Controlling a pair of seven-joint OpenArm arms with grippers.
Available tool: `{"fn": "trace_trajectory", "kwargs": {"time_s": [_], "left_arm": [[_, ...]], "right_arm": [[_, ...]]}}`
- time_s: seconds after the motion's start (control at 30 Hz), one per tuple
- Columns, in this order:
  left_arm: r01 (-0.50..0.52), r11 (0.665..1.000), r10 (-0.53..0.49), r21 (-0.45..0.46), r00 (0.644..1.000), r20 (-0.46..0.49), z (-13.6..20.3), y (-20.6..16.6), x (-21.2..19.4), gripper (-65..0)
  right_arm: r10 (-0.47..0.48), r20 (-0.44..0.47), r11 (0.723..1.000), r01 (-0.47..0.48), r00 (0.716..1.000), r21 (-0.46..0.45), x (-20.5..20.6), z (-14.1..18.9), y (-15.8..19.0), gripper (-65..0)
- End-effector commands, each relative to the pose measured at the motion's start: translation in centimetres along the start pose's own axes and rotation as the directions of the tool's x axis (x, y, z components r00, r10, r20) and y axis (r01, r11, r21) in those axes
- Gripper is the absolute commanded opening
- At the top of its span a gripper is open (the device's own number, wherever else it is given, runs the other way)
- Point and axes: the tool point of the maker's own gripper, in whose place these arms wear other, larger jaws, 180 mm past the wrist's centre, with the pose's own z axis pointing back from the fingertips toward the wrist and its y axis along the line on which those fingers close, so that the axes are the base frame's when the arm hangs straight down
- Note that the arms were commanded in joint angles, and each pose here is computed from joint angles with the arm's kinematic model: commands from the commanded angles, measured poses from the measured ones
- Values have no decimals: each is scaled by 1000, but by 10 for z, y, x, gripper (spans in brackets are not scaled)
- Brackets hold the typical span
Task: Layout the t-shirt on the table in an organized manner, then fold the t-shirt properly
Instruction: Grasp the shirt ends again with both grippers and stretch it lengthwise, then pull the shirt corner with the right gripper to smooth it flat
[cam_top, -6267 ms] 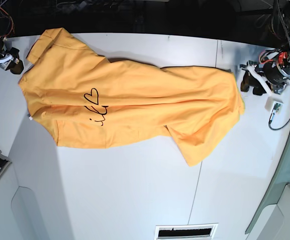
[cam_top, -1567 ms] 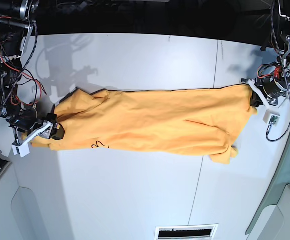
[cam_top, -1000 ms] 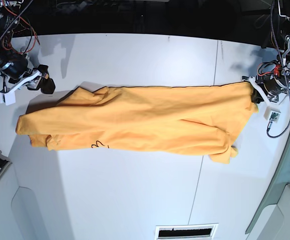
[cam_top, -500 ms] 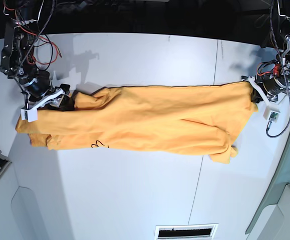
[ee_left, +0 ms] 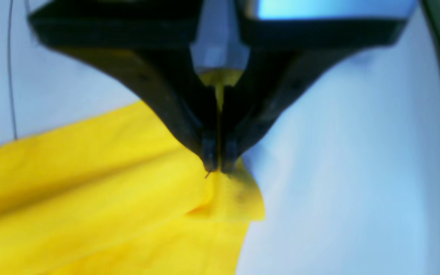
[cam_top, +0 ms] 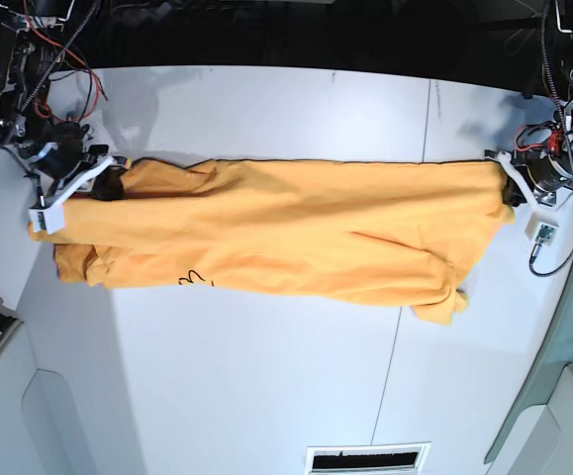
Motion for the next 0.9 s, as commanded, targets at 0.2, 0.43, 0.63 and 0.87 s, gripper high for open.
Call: {"fn": "trace_trajectory", "kwargs": {"time_s": [0.2,0.43,0.63,0.87], "left_arm": [[166,982,-179,95,972,153,52,10,68,-650],[235,965,-254,117,950,182,75,5,96,-650],[263,964,-265,35,956,124,72,-12,64,-650],[265,964,-265,15,962,67,75,-18,37,-650]], "right_arm": [[61,175,997,-51,983,-58,52,70,-23,-650],[71,134,994,-59,988,-93,53,84,-39,-650],[51,42,992,-46,998,-120,11,91,-48,-650],[-25,86,984,39,996,-173,-2,121,-72,-650]]}}
